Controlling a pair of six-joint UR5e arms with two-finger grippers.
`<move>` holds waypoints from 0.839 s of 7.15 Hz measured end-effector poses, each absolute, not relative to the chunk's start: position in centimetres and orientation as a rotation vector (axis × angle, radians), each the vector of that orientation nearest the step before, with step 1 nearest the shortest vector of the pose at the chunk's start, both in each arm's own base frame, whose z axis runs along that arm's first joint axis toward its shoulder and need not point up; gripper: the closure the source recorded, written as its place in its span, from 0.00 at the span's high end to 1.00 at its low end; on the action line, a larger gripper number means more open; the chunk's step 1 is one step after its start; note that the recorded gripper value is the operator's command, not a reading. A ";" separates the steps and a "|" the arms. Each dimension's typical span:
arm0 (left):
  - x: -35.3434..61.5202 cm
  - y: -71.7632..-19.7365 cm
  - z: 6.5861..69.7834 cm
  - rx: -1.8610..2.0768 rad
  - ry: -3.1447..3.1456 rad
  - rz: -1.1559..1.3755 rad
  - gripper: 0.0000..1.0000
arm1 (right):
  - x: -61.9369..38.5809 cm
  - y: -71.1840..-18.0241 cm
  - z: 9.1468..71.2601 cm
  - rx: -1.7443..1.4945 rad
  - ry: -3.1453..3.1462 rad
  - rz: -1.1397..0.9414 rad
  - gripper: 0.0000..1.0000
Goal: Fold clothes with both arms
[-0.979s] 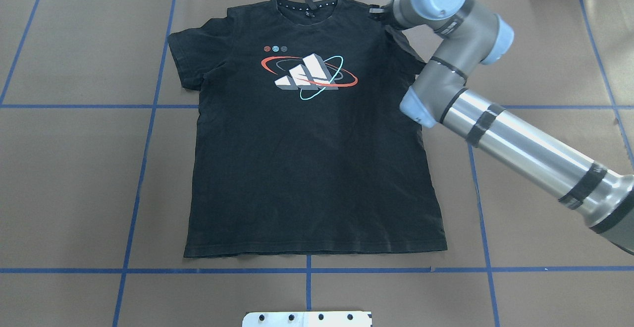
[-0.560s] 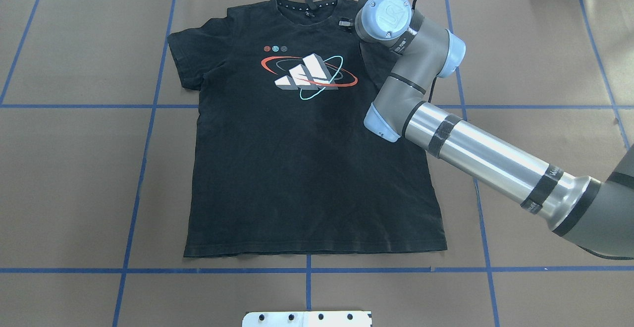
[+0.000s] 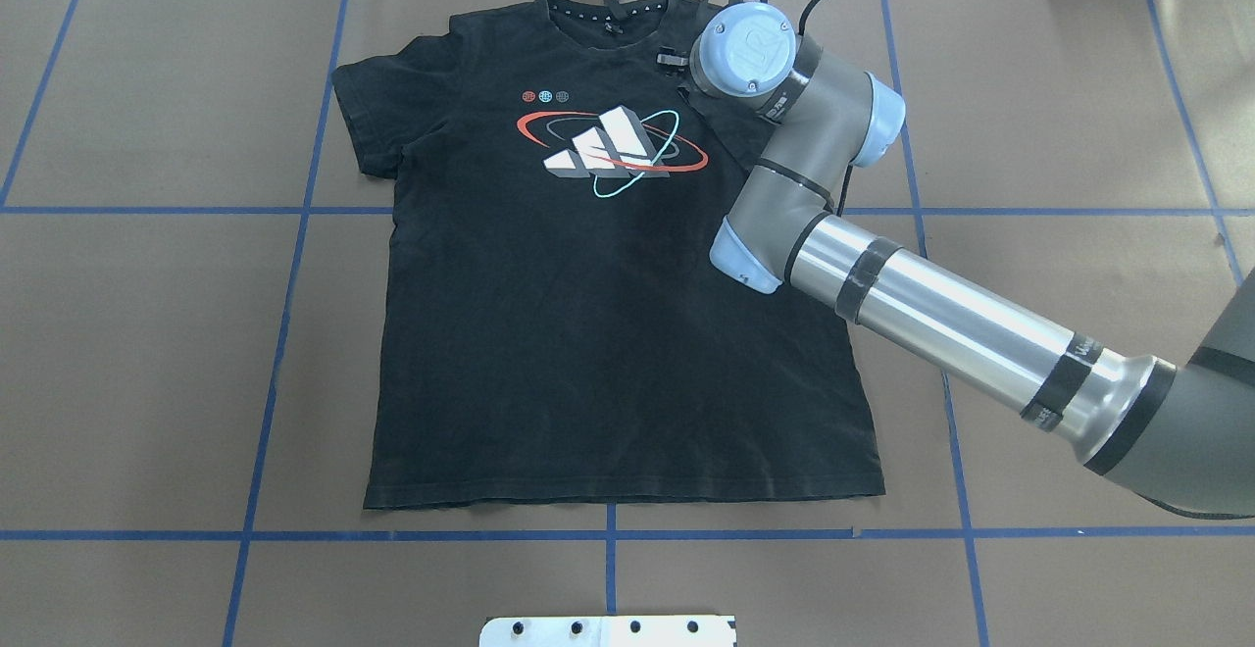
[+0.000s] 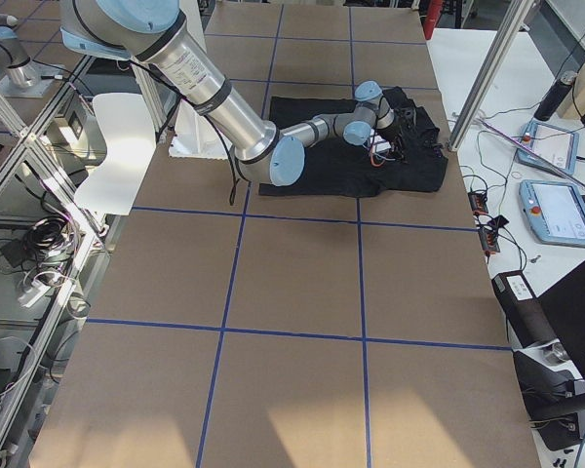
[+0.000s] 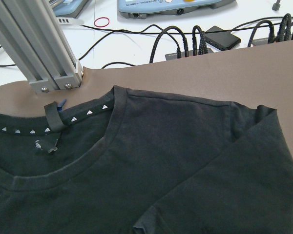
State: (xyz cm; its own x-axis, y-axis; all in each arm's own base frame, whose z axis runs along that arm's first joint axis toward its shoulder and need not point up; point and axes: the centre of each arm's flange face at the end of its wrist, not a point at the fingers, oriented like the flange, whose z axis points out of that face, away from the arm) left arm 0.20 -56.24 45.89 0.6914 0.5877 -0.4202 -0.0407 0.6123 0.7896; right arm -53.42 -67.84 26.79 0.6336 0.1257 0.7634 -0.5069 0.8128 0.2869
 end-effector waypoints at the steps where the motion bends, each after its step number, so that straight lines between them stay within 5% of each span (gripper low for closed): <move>1: 1.3 -56.6 45.5 0.836 0.745 0.401 1.00 | -50.7 -68.6 25.7 0.472 -0.818 0.346 1.00; 6: 16.9 -65.0 41.3 0.755 0.870 0.137 1.00 | -25.7 -64.5 34.4 0.384 -0.817 0.061 1.00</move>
State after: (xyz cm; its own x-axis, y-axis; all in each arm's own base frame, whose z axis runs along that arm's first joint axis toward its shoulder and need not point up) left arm 16.88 -64.96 41.26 0.6540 0.4016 -0.6411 0.1850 0.7368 0.6503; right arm -25.67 -64.55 34.42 0.6866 -0.0932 0.7211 -0.1999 0.9293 0.3105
